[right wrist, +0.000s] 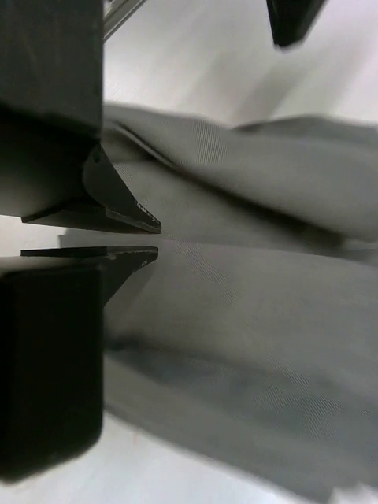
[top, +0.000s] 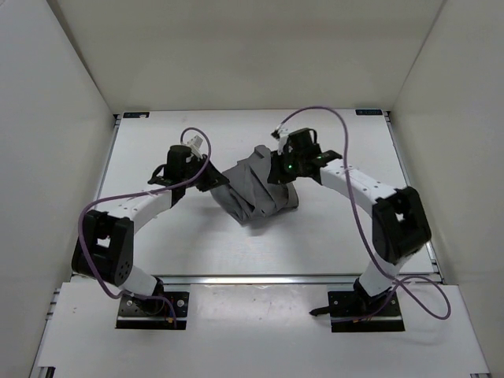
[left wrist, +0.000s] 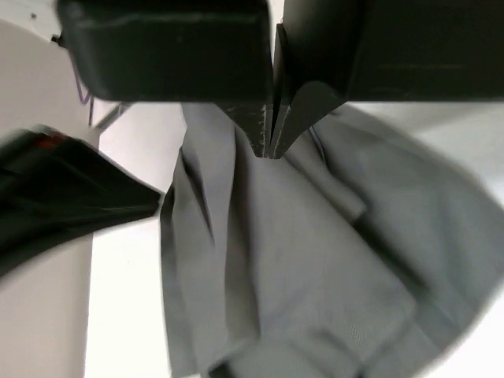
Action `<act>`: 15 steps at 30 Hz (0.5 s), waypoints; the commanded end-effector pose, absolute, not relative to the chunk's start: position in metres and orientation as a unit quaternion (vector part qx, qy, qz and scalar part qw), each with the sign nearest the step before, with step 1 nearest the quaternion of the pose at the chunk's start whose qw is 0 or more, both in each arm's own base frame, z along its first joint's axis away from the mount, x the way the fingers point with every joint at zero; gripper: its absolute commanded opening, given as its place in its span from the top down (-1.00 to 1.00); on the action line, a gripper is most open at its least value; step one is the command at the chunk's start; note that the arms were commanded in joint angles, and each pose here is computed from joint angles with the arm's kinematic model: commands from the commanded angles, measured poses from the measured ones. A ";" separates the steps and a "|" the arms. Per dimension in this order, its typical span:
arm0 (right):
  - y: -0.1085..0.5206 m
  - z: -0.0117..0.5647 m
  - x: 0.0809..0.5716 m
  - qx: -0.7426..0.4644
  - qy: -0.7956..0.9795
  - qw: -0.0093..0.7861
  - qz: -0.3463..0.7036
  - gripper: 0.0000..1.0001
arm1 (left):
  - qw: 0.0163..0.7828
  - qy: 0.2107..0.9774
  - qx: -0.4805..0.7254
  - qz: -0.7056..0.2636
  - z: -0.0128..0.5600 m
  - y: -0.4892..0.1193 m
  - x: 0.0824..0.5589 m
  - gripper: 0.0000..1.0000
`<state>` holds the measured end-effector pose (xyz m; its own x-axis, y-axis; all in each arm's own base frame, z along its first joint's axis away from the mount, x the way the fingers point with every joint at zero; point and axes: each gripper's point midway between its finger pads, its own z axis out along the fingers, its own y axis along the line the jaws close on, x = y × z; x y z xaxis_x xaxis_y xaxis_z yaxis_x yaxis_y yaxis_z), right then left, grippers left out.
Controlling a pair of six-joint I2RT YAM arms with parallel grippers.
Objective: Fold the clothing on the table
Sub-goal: Fold the skirt
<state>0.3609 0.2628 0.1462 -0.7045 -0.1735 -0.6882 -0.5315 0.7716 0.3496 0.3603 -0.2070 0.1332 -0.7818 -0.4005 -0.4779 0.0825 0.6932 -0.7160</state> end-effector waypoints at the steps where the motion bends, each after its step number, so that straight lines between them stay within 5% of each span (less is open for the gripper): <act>1: 0.285 0.110 0.346 -0.237 0.889 0.281 0.272 0.83 | 0.321 0.857 -0.080 -0.396 0.140 -0.217 0.348 0.81; 9: 0.383 0.100 0.322 -0.314 0.857 0.232 0.338 0.89 | 0.325 0.863 -0.095 -0.376 0.139 -0.197 0.345 0.78; 15: 0.389 0.109 0.320 -0.308 0.855 0.241 0.340 0.91 | 0.321 0.870 -0.089 -0.364 0.135 -0.194 0.341 0.68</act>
